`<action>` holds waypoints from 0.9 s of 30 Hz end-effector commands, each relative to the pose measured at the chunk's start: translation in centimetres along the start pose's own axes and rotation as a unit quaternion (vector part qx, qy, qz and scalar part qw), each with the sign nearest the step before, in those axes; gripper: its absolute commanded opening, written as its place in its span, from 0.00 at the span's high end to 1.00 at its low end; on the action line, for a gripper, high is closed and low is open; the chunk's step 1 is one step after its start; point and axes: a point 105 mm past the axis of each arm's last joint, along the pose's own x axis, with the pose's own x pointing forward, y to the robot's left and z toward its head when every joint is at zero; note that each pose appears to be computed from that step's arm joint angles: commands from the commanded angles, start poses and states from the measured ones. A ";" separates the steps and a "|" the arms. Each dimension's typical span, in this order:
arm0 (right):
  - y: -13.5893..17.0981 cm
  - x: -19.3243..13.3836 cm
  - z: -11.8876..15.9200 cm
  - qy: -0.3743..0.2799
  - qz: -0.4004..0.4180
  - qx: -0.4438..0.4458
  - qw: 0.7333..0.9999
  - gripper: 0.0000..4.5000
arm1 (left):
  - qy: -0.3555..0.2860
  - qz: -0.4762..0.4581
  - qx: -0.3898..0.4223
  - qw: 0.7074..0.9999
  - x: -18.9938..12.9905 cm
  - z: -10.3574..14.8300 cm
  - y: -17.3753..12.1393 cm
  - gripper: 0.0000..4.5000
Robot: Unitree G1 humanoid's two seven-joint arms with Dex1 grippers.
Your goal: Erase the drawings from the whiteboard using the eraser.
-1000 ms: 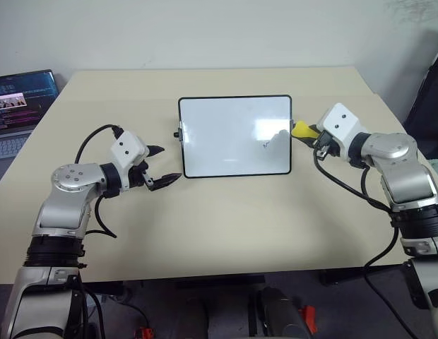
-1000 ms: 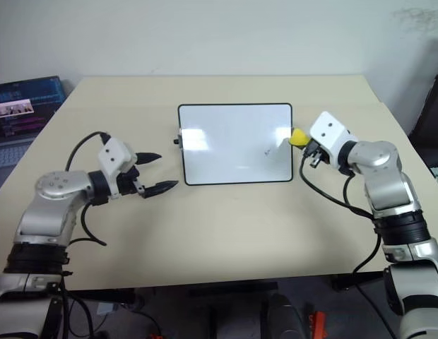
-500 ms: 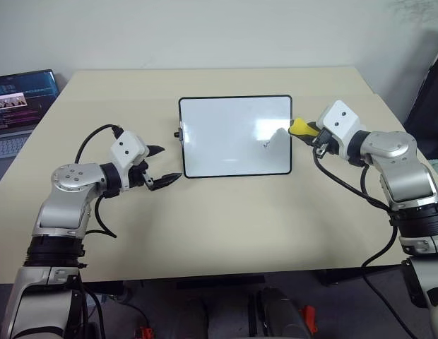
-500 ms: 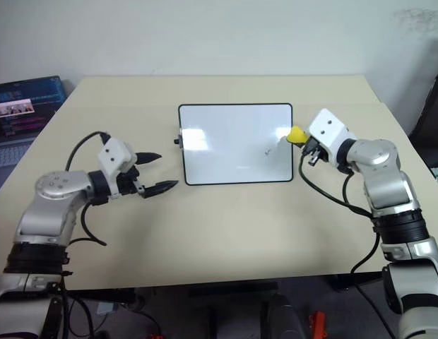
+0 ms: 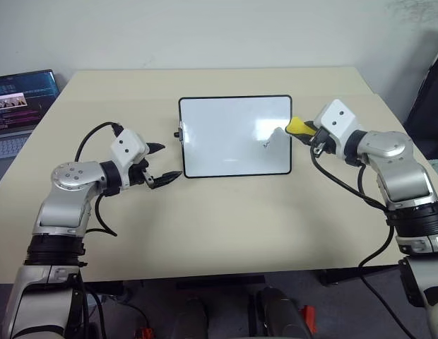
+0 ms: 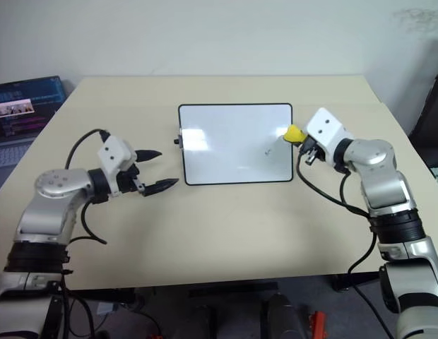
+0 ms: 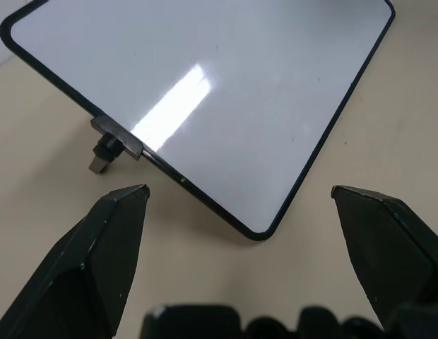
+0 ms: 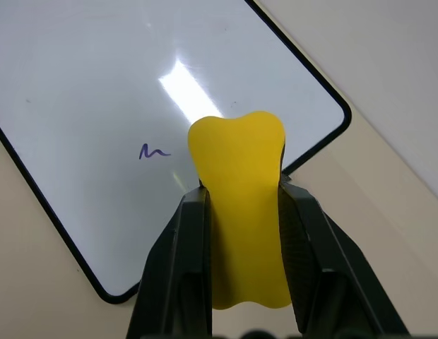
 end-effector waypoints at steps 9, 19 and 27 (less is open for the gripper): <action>-0.1 0.2 2.7 -0.042 -0.002 -0.024 0.999 0.79 | -0.078 0.037 0.035 0.996 -0.2 3.9 1.7 0.00; 0.1 0.5 2.8 -0.044 0.004 -0.024 0.999 0.79 | -0.087 0.035 0.048 0.994 0.1 4.6 1.5 0.00; 0.9 1.4 3.8 -0.056 0.014 -0.024 0.998 0.79 | -0.080 0.026 0.044 0.995 0.3 4.1 1.1 0.00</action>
